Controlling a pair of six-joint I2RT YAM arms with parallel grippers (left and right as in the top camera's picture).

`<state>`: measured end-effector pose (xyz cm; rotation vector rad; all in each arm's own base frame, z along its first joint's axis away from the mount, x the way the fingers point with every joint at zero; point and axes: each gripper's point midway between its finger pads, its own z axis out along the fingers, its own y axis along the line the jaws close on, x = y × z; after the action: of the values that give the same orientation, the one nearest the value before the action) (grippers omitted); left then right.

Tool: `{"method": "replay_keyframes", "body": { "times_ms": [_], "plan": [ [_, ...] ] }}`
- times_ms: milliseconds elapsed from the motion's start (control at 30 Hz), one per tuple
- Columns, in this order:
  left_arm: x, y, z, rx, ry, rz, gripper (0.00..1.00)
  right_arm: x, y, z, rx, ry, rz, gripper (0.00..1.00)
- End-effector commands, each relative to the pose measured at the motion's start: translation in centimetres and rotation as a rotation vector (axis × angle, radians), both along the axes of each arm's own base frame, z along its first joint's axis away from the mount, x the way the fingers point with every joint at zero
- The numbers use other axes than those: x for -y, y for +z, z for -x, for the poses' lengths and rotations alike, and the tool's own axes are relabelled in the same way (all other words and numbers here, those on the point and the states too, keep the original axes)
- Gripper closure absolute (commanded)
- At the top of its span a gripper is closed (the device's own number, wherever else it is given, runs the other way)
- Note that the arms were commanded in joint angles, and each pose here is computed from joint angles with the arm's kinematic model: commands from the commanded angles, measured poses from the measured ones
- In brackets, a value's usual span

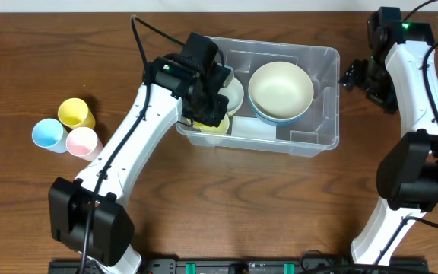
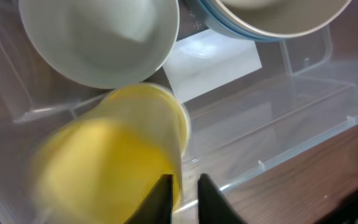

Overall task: Pack container
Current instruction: 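Carry the yellow cup into the bin beside the white cup, release, then move the left gripper to the pink cup and grasp its rim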

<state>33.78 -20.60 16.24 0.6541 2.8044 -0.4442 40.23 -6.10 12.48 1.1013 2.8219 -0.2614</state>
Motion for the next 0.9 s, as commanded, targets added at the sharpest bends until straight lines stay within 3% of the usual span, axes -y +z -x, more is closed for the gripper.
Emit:
{"method": "replay_keyframes", "body": {
  "times_ms": [0, 167, 200, 333, 500, 700, 867],
  "plan": [
    [0.1, -0.1, 0.4, -0.010, -0.014, 0.002, 0.77, 0.0, 0.1, 0.0, 0.005, -0.014, 0.007, 0.01],
    [0.0, -0.1, 0.6, -0.020, -0.014, -0.004, 0.75, 0.0, 0.1, 0.0, 0.005, -0.014, 0.007, 0.01],
    [0.0, -0.1, 0.6, -0.020, -0.013, -0.003, 0.63, 0.0, 0.1, 0.0, 0.005, -0.014, 0.007, 0.01],
    [-0.3, -0.1, 0.1, 0.002, -0.004, -0.022, 0.43, 0.0, 0.1, 0.0, 0.005, -0.014, 0.007, 0.01],
    [-2.3, 1.3, -1.3, 0.067, 0.085, -0.067, 0.35, 0.0, 0.1, 0.0, 0.005, -0.014, 0.007, 0.01],
    [-10.9, 6.4, -2.7, 0.213, 0.462, -0.154, 0.31, 0.0, 0.1, 0.0, 0.005, -0.014, 0.007, 0.01],
    [-19.7, 9.7, -0.8, 0.247, 0.807, -0.180, 0.24, 0.0, 0.1, 0.0, 0.005, -0.014, 0.007, 0.01]
  ]
}}
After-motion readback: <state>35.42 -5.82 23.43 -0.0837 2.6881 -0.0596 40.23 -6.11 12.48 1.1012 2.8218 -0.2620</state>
